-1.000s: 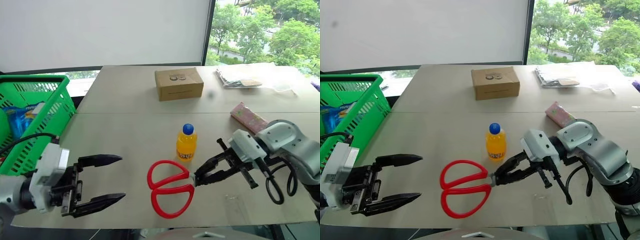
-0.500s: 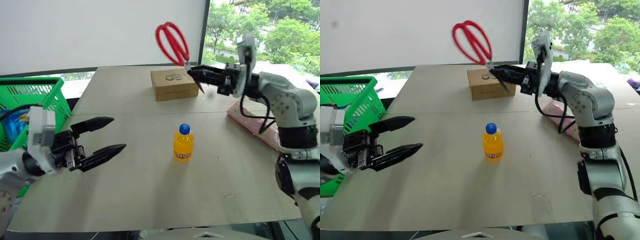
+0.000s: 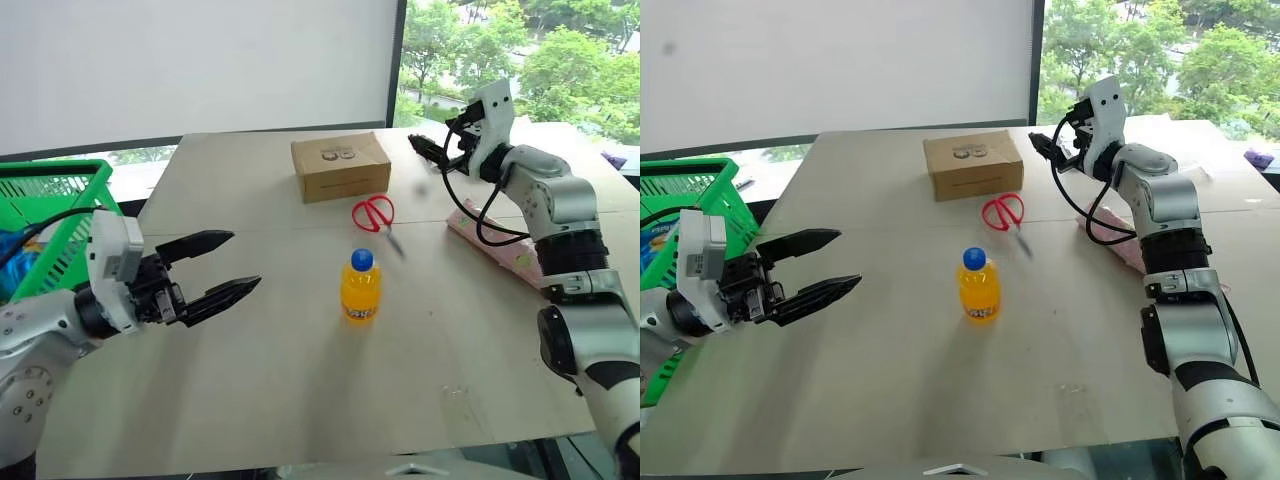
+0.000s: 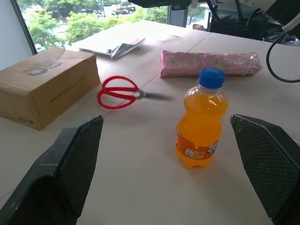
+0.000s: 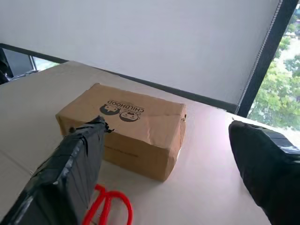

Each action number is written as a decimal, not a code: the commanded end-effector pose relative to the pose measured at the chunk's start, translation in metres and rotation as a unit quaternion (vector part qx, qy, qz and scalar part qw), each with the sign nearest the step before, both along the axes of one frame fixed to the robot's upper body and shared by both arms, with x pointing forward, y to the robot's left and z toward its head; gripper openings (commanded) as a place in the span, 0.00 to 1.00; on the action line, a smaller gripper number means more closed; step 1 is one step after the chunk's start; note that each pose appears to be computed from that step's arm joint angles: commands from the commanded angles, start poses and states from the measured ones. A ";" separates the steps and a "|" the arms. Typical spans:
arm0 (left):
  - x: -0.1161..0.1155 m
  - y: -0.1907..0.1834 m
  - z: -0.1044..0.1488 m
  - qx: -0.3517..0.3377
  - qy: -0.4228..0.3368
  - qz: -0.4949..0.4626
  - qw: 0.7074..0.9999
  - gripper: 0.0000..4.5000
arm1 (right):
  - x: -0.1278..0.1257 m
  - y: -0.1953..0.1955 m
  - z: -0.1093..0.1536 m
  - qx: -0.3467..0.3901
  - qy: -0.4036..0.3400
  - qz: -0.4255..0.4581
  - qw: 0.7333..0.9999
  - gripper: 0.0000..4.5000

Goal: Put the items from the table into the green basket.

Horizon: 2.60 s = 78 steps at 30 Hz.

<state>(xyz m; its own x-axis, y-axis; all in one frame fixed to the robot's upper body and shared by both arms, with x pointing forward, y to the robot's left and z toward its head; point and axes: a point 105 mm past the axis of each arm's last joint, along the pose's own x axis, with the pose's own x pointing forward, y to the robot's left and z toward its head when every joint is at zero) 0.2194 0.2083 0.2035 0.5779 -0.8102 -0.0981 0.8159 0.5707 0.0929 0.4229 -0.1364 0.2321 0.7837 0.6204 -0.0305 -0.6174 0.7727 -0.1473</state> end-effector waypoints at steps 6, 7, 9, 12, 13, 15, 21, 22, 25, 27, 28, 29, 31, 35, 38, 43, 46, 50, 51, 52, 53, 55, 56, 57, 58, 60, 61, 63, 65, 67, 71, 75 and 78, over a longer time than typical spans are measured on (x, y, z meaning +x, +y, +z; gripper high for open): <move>0.001 -0.010 -0.001 0.008 -0.002 -0.051 0.999 1.00 | -0.060 -0.063 -0.055 -0.159 0.125 -0.001 0.979 0.99; 0.002 -0.011 -0.001 0.006 -0.002 -0.055 0.998 1.00 | -0.063 -0.075 -0.062 -0.189 0.136 -0.019 0.972 0.99; 0.003 -0.014 -0.001 0.004 -0.004 -0.068 0.998 1.00 | -0.070 -0.100 -0.072 -0.226 0.156 -0.054 0.960 0.99; 0.007 -0.017 0.001 -0.001 -0.010 -0.078 0.997 1.00 | -0.081 -0.128 -0.086 -0.261 0.194 -0.087 0.942 0.99; 0.009 -0.017 0.002 -0.003 -0.011 -0.078 0.997 1.00 | -0.085 -0.134 -0.092 -0.264 0.212 -0.094 0.936 0.99; 0.013 -0.018 0.004 -0.006 -0.015 -0.079 0.997 1.00 | -0.091 -0.141 -0.100 -0.262 0.241 -0.103 0.929 0.99; 0.019 -0.019 0.014 -0.029 -0.032 -0.083 0.996 1.00 | -0.090 -0.136 -0.109 -0.240 0.251 -0.092 0.933 0.99; 0.019 -0.019 0.014 -0.029 -0.032 -0.084 0.996 1.00 | -0.089 -0.137 -0.110 -0.239 0.253 -0.092 0.933 0.99; 0.018 -0.021 0.013 -0.029 -0.031 -0.085 0.995 1.00 | -0.086 -0.135 -0.116 -0.226 0.264 -0.088 0.934 0.99; 0.018 -0.022 0.013 -0.030 -0.030 -0.086 0.995 1.00 | -0.084 -0.136 -0.121 -0.236 0.269 -0.088 0.930 0.99; 0.017 -0.023 0.013 -0.030 -0.031 -0.086 0.995 1.00 | -0.082 -0.137 -0.124 -0.236 0.275 -0.092 0.927 0.99; 0.017 -0.023 0.012 -0.029 -0.031 -0.086 0.995 1.00 | -0.080 -0.139 -0.127 -0.240 0.280 -0.100 0.924 0.99; 0.017 -0.023 0.013 -0.029 -0.032 -0.086 0.995 1.00 | -0.074 -0.147 -0.131 -0.261 0.278 -0.117 0.917 0.99; 0.017 -0.023 0.013 -0.027 -0.033 -0.085 0.995 1.00 | -0.069 -0.160 -0.140 -0.288 0.285 -0.134 0.904 0.99; 0.015 -0.023 0.013 -0.025 -0.033 -0.084 0.996 1.00 | -0.066 -0.165 -0.142 -0.293 0.284 -0.143 0.902 0.88; 0.013 -0.026 0.015 -0.043 -0.036 -0.085 0.995 1.00 | -0.065 -0.164 -0.139 -0.278 0.273 -0.142 0.910 0.44; 0.013 -0.026 0.012 -0.040 -0.034 -0.082 0.995 1.00 | -0.063 -0.164 -0.132 -0.269 0.260 -0.144 0.916 0.13; 0.026 -0.023 0.019 -0.067 -0.044 -0.031 0.996 1.00 | -0.057 -0.141 -0.096 -0.216 0.185 -0.115 0.952 0.01; 0.028 -0.023 0.022 -0.081 -0.044 -0.021 0.996 1.00 | -0.056 -0.130 -0.084 -0.197 0.163 -0.097 0.962 0.01; 0.031 -0.026 0.025 -0.105 -0.038 -0.013 0.994 1.00 | -0.055 -0.114 -0.068 -0.170 0.135 -0.073 0.973 0.01; 0.034 -0.032 0.030 -0.131 -0.032 -0.011 0.991 1.00 | -0.056 -0.092 -0.050 -0.137 0.105 -0.041 0.984 0.01; 0.036 -0.047 0.037 -0.176 -0.020 -0.025 0.984 1.00 | -0.064 -0.050 -0.018 -0.081 0.064 0.026 0.994 0.01; 0.038 -0.053 0.040 -0.188 -0.016 -0.032 0.982 1.00 | -0.069 -0.034 -0.008 -0.068 0.055 0.051 0.995 0.01; 0.041 -0.058 0.044 -0.198 -0.015 -0.035 0.980 1.00 | -0.073 -0.023 0.001 -0.065 0.047 0.070 0.994 0.01; 0.045 -0.062 0.050 -0.215 -0.017 -0.037 0.976 1.00 | -0.079 -0.011 0.010 -0.062 0.038 0.095 0.993 0.01; 0.052 -0.066 0.064 -0.252 -0.026 -0.040 0.966 1.00 | -0.092 0.012 0.026 -0.049 0.027 0.146 0.988 0.01; 0.055 -0.068 0.071 -0.272 -0.031 -0.047 0.961 1.00 | -0.102 0.026 0.034 -0.041 0.023 0.183 0.982 0.01; 0.059 -0.075 0.079 -0.290 -0.034 -0.061 0.955 1.00 | -0.116 0.047 0.042 -0.031 0.022 0.236 0.971 0.01; 0.066 -0.084 0.084 -0.291 -0.042 -0.074 0.953 1.00 | -0.130 0.066 0.046 -0.022 0.032 0.288 0.957 0.01; 0.068 -0.093 0.094 -0.304 -0.056 -0.096 0.946 1.00 | -0.148 0.083 0.044 -0.025 0.045 0.347 0.936 0.01; 0.065 -0.102 0.106 -0.324 -0.069 -0.136 0.934 1.00 | -0.156 0.092 0.034 -0.046 0.058 0.376 0.924 0.01; 0.062 -0.106 0.104 -0.318 -0.072 -0.158 0.932 1.00 | -0.157 0.096 0.034 -0.047 0.061 0.388 0.919 0.01; 0.061 -0.107 0.105 -0.320 -0.076 -0.163 0.930 0.88 | -0.154 0.097 0.034 -0.043 0.058 0.380 0.922 0.01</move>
